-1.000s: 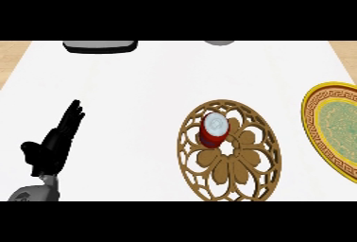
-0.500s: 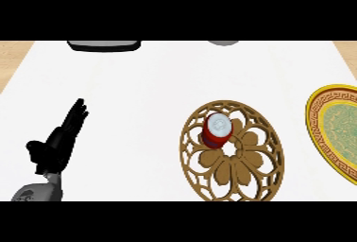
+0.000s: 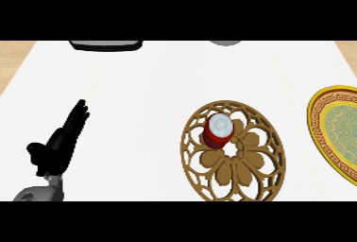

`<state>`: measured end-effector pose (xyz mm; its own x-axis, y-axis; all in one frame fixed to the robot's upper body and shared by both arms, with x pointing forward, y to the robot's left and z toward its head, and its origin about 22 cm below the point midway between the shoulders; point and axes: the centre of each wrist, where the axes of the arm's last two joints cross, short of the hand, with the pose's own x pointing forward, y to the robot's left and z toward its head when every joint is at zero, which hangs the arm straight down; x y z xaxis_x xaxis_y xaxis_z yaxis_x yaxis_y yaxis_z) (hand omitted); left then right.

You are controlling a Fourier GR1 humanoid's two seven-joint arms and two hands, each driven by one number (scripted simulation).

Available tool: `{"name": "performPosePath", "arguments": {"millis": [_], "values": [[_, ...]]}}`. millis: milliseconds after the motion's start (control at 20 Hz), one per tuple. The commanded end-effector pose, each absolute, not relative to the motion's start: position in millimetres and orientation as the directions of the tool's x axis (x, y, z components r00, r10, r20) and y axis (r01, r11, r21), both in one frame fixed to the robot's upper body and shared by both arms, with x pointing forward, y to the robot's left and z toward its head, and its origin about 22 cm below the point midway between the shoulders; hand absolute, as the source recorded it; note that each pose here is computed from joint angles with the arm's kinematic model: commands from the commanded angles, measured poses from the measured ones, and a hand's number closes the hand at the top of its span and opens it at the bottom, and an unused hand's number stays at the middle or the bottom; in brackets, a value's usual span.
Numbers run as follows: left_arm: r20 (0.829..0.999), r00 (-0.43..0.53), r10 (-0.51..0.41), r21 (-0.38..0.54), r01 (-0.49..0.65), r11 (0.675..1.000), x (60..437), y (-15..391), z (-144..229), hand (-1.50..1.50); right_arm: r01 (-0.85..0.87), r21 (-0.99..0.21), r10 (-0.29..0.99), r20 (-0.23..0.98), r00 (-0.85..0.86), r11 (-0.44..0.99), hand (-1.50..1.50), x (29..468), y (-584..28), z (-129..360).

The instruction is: Pick the squash from the placemat and place it in the plate

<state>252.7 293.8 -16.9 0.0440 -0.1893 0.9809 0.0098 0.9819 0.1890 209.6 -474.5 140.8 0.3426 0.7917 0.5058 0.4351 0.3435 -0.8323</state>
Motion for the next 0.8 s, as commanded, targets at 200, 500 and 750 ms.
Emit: {"name": "performPosePath", "arguments": {"millis": [200, 500, 750], "values": [[0.982, 0.051, -0.182, 0.181, 0.021, 0.983, 250, 309, -13, 0.00, 0.569, -0.682, 0.634, 0.700, 0.328, 0.459, 1.50, 263, -471, 129], [0.983, 0.041, -0.182, 0.181, 0.018, 0.983, 251, 304, -31, 0.00, 0.505, -0.730, 0.590, 0.676, 0.441, 0.460, -1.50, 298, -453, 78], [0.980, 0.047, -0.192, 0.192, -0.003, 0.981, 262, 302, -15, 0.00, 0.649, -0.575, 0.501, 0.802, 0.327, 0.498, -1.50, 285, -477, 99]]}}
